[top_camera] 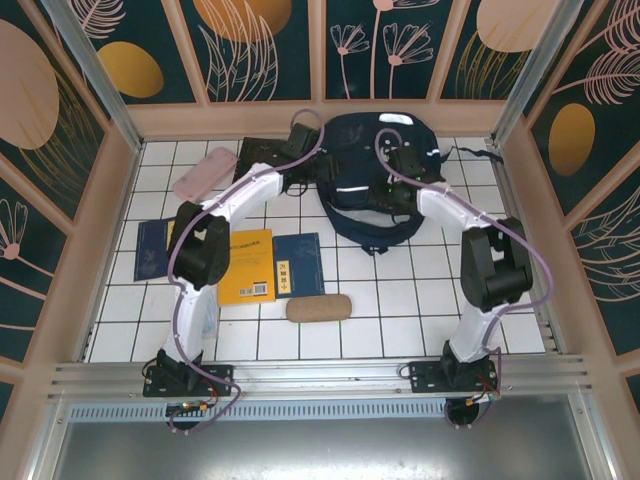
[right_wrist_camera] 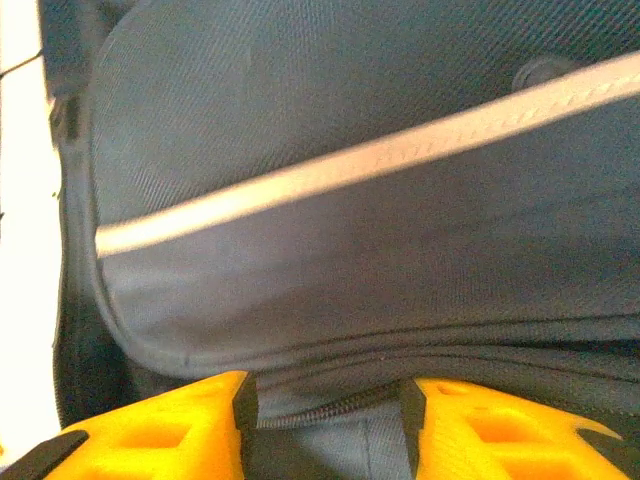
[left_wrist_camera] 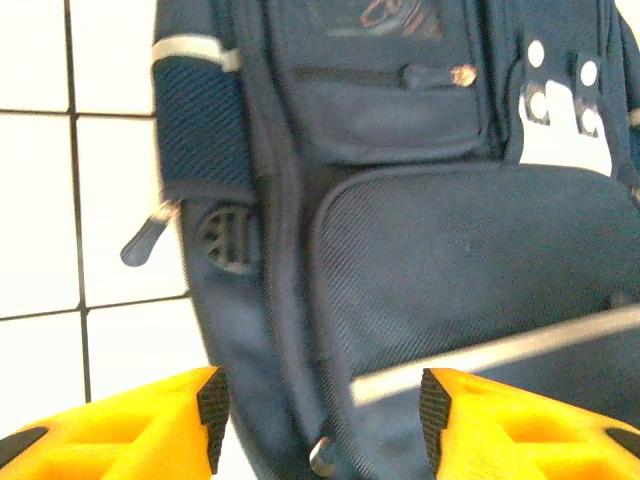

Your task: Pack the student bag

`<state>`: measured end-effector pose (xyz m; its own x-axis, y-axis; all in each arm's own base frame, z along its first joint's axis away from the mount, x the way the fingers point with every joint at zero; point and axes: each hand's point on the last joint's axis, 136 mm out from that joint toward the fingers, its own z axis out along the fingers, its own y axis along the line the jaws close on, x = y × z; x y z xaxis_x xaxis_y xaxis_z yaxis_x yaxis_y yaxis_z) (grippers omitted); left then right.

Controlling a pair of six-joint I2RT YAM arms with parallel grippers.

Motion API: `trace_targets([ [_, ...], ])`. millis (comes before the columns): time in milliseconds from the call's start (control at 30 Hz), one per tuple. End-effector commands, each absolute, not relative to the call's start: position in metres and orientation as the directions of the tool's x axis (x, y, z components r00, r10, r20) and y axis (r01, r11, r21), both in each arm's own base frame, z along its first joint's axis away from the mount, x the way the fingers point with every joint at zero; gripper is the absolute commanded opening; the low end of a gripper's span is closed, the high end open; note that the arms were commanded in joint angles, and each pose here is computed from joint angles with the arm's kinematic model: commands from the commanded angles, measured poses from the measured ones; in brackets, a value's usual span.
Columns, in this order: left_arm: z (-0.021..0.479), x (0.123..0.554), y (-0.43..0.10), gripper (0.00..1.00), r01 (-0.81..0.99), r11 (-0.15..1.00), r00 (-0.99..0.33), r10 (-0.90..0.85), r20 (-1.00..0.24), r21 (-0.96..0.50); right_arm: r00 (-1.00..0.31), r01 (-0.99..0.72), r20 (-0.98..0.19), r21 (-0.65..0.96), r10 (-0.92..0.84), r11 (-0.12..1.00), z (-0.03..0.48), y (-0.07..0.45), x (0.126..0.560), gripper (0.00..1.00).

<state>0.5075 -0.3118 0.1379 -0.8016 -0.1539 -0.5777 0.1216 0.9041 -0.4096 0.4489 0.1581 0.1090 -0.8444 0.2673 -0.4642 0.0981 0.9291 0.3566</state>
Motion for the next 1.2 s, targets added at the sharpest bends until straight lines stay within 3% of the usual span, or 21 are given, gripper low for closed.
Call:
trace_targets([
  [0,0.116,0.489,-0.306,0.56,0.077,0.9,-0.827,-0.183,-0.532,-0.429,-0.78,0.031,-0.571,0.376,0.257,0.926,0.134,0.157,0.507,0.44],
  [167,0.094,0.465,-0.314,0.59,0.065,0.89,-0.862,-0.178,-0.474,-0.452,-0.797,-0.012,-0.55,0.428,0.25,0.904,0.139,0.177,0.51,0.44],
  [233,0.091,0.459,-0.321,0.6,0.066,0.884,-0.869,-0.177,-0.462,-0.463,-0.815,-0.009,-0.522,0.448,0.253,0.894,0.133,0.182,0.502,0.39],
  [600,0.082,0.456,-0.309,0.62,-0.014,0.911,-0.862,-0.22,-0.456,-0.413,-0.858,-0.171,-0.499,0.502,0.122,0.848,0.158,0.231,0.386,0.39],
  [700,0.078,0.453,-0.305,0.63,-0.017,0.915,-0.865,-0.215,-0.454,-0.402,-0.829,-0.162,-0.544,0.463,0.134,0.871,0.174,0.218,0.379,0.46],
  [933,0.053,0.442,-0.301,0.62,-0.045,0.928,-0.889,-0.206,-0.408,-0.369,-0.736,-0.058,-0.635,0.404,0.234,0.913,0.191,0.165,0.455,0.46],
  [1167,0.035,0.433,-0.303,0.62,-0.07,0.94,-0.905,-0.2,-0.376,-0.334,-0.739,0.066,-0.608,0.363,0.29,0.929,0.133,0.126,0.567,0.35],
])
